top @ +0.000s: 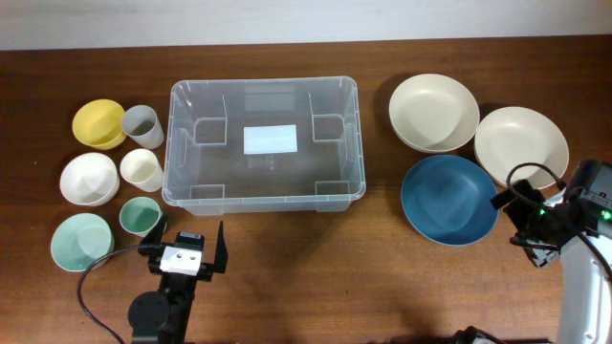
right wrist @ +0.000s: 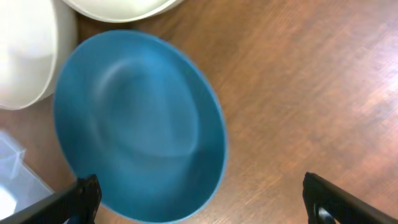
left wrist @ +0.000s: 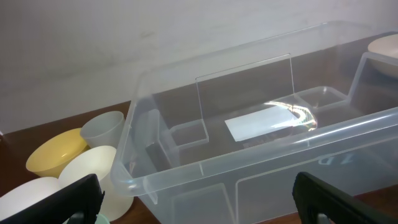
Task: Pack container
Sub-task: 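Move the right gripper to the blue plate and grasp its rim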
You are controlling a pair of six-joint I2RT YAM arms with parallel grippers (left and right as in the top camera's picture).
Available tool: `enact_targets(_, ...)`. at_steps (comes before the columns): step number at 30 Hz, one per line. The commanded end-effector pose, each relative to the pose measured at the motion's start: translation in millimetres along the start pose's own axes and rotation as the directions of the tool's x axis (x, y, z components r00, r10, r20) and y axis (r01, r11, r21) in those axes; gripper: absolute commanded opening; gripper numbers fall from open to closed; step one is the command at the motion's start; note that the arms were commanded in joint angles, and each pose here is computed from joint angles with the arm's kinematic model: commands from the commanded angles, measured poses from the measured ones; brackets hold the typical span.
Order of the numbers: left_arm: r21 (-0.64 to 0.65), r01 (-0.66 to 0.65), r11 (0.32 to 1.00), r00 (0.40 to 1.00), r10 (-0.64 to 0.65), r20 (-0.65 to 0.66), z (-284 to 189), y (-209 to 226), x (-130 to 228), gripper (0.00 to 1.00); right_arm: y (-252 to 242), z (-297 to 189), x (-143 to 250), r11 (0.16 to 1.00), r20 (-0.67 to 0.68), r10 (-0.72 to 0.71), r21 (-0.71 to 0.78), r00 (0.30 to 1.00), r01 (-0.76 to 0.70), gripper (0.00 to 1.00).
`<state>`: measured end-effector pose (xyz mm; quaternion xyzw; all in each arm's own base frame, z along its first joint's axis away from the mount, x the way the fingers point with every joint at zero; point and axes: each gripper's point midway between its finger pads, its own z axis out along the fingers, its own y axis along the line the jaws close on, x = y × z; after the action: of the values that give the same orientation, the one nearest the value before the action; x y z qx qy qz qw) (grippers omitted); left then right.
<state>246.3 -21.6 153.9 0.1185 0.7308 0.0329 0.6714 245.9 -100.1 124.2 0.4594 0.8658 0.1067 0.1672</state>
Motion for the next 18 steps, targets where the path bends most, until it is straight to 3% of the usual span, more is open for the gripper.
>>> enact_targets(1, -0.001, -0.004, 1.000, 1.000, 0.004, -0.004, 0, 0, 2, 1.00, 2, 16, 12, 0.998, -0.047, -0.050, -0.048, 0.998, 0.048, 0.99)
enact_targets(9, -0.001, -0.004, 1.000, 1.000, 0.004, -0.004, 0, 0, 2, 1.00, 1, 59, 31, 0.983, -0.098, -0.133, -0.143, 0.986, 0.118, 0.99)
enact_targets(18, -0.001, -0.004, 1.000, 1.000, 0.004, -0.004, 0, 0, 2, 1.00, -16, 103, 42, 0.991, -0.236, -0.118, -0.094, 0.965, 0.099, 0.99)
